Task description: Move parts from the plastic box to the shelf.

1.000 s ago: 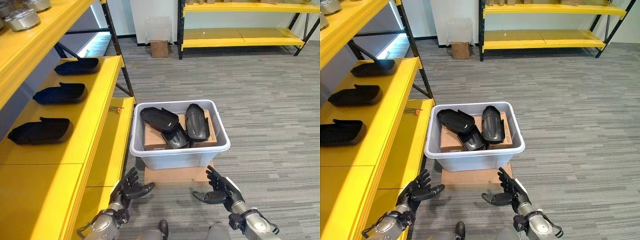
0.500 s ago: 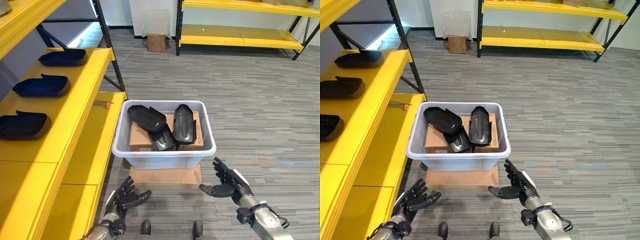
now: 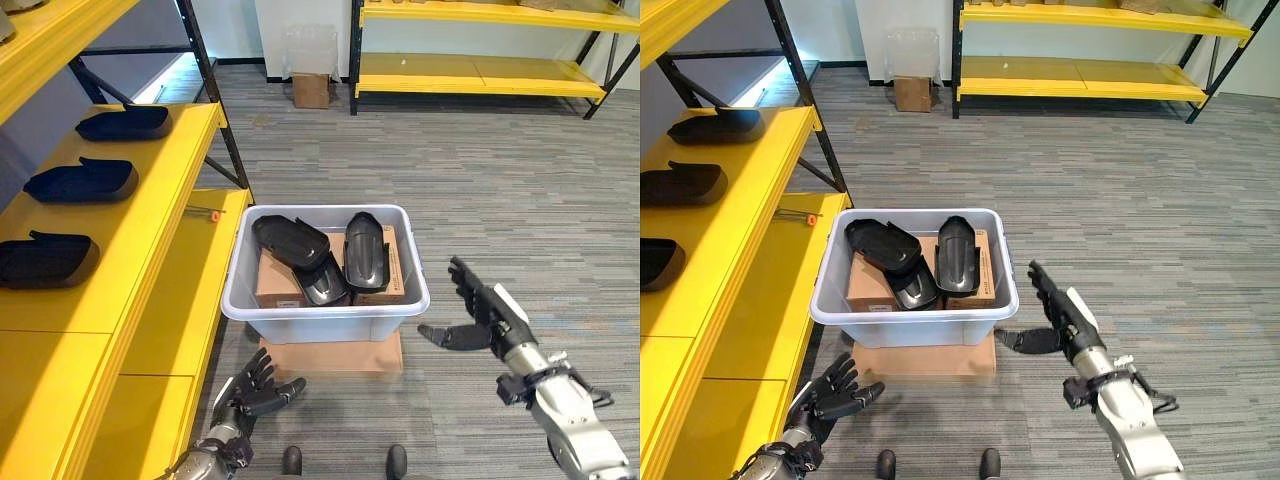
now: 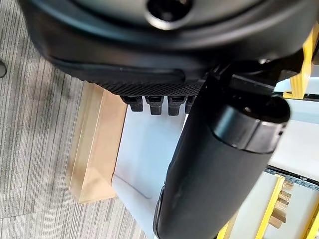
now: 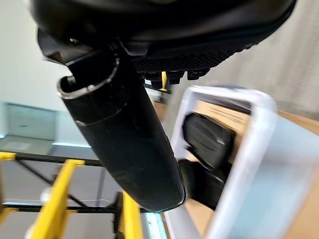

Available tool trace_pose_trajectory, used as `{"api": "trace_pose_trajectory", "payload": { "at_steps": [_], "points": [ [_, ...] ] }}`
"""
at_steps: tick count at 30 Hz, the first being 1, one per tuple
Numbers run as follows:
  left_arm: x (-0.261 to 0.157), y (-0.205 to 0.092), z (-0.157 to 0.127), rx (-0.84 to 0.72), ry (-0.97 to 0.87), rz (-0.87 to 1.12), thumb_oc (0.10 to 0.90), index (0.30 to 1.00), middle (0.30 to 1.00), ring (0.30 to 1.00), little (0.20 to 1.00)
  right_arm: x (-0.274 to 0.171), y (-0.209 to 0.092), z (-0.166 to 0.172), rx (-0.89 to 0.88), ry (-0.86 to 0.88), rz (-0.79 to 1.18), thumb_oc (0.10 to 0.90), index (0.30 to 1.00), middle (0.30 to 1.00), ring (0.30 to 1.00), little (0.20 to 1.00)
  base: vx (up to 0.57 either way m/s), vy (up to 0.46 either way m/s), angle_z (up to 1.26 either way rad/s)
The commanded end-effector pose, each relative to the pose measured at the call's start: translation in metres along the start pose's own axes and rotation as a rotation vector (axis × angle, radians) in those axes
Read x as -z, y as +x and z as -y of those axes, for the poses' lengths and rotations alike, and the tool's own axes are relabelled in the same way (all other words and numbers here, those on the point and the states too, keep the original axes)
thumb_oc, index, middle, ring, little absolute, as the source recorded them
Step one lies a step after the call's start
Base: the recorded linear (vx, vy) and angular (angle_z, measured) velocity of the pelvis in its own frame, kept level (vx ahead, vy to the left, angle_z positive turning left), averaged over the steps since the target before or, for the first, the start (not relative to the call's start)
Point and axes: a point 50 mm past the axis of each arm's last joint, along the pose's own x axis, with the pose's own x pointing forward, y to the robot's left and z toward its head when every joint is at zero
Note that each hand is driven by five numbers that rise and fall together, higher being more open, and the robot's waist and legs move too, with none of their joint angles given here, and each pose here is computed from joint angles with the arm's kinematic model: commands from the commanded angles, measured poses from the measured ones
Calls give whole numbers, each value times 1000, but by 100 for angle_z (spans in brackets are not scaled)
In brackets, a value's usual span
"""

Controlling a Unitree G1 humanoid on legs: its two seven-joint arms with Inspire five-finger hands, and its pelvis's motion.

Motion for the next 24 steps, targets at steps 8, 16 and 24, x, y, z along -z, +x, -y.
{"api": "trace_pose_trajectory", "payload": {
  "at_steps": [8, 16, 24],
  "points": [
    [-45, 6, 13, 132, 69, 173, 900, 1000, 1000, 1000, 1000, -127, 56, 24, 60, -343, 490, 900, 1000, 1000, 1000, 1000, -37, 1, -1],
    [-62, 12, 17, 161, 111, 209, 900, 1000, 1000, 1000, 1000, -195, 94, 21, 93, -609, 606, 900, 1000, 1000, 1000, 1000, -124, 5, 1],
    [-79, 20, 24, 182, 142, 260, 900, 1000, 1000, 1000, 1000, -211, 129, 11, 124, -722, 555, 900, 1000, 1000, 1000, 1000, -77, 4, 1]
  ]
}}
